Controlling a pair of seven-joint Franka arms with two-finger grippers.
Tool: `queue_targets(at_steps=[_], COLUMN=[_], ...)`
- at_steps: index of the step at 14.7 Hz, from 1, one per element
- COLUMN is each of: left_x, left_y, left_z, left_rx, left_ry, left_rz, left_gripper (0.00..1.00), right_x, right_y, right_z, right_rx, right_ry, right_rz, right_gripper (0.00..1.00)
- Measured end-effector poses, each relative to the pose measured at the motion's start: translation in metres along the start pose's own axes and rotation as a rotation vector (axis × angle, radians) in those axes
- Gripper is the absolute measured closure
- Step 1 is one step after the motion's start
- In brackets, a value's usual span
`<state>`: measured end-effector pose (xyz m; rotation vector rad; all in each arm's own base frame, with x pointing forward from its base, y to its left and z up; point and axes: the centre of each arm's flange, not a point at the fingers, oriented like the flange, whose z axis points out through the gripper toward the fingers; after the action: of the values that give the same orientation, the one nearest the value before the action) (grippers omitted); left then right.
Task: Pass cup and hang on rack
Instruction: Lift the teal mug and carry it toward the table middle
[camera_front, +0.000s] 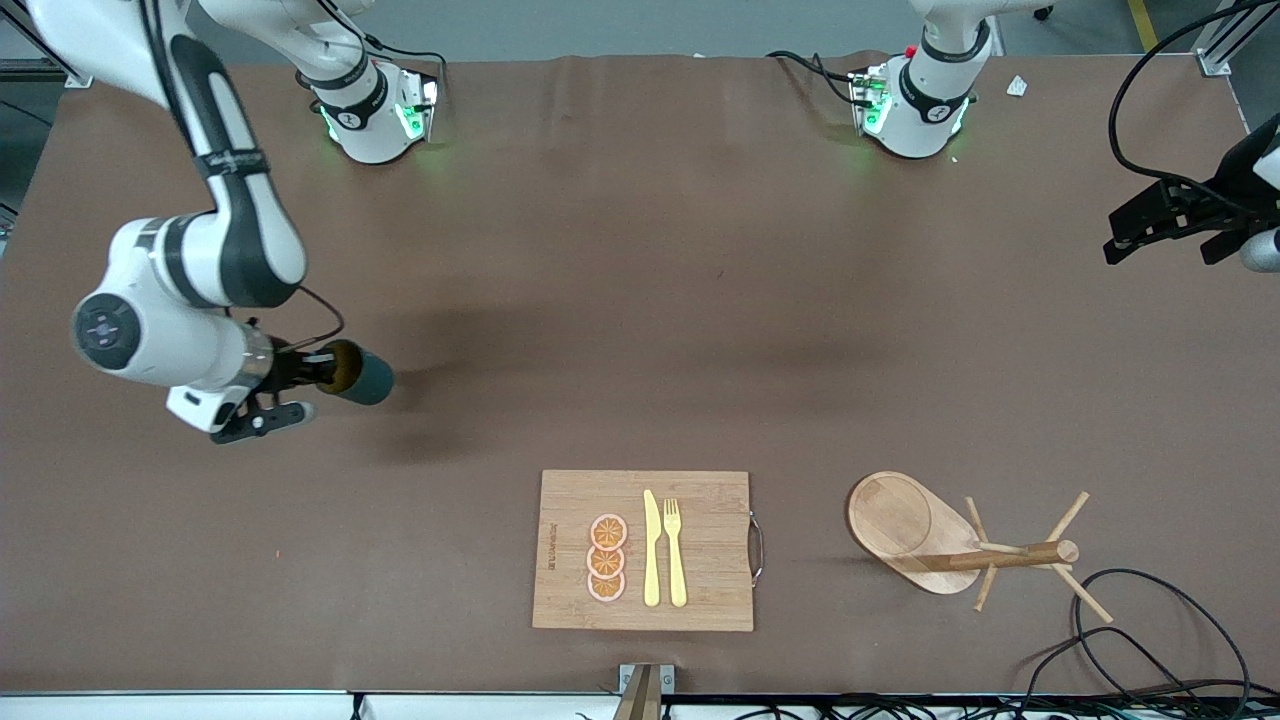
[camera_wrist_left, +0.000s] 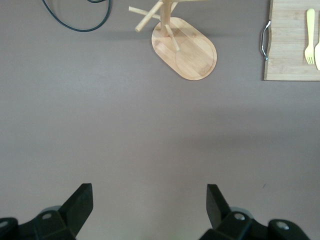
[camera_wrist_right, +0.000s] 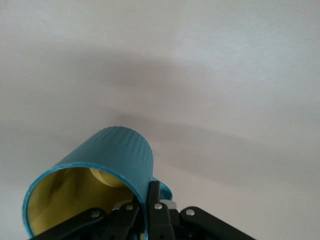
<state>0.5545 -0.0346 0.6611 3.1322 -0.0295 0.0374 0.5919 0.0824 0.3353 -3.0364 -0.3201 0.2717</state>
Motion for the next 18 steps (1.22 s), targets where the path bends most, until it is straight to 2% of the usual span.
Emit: queue_targets(at_steps=[3,5,9,13,18], left_x=[0.002,0.006,0.015,0.018,0.018], left_y=[-0.001,-0.001,-0.002,-0.003,-0.003], left_z=[-0.001,-0.005,-0.001,0.004,0.004], left_rx=[-0.001,-0.003,-0.007,-0.008,-0.008], left_ry=[0.016,0.054,0.085,0.08,0.079], left_rz=[-0.003,-0.003,-0.005,-0.007,-0.008], left_gripper=[0.0,0.0,0.0,0.0,0.0], right_x=[0.0,-0.004,-0.017,-0.018,-0.013], right_y=[-0.084,-0.141,-0.239,-0.3,-0.355], right_z=[0.001,0.005,0.015,0.043,0.073], right_rx=[-0.02,-0.026,-0.016,0.023,0.012], right_ry=[0.003,0.015,0.082,0.094,0.086], right_rz=[0.099,0.162,0.265,0.373,0.43], right_gripper=[0.96,0.96,0.96,0.96,0.96])
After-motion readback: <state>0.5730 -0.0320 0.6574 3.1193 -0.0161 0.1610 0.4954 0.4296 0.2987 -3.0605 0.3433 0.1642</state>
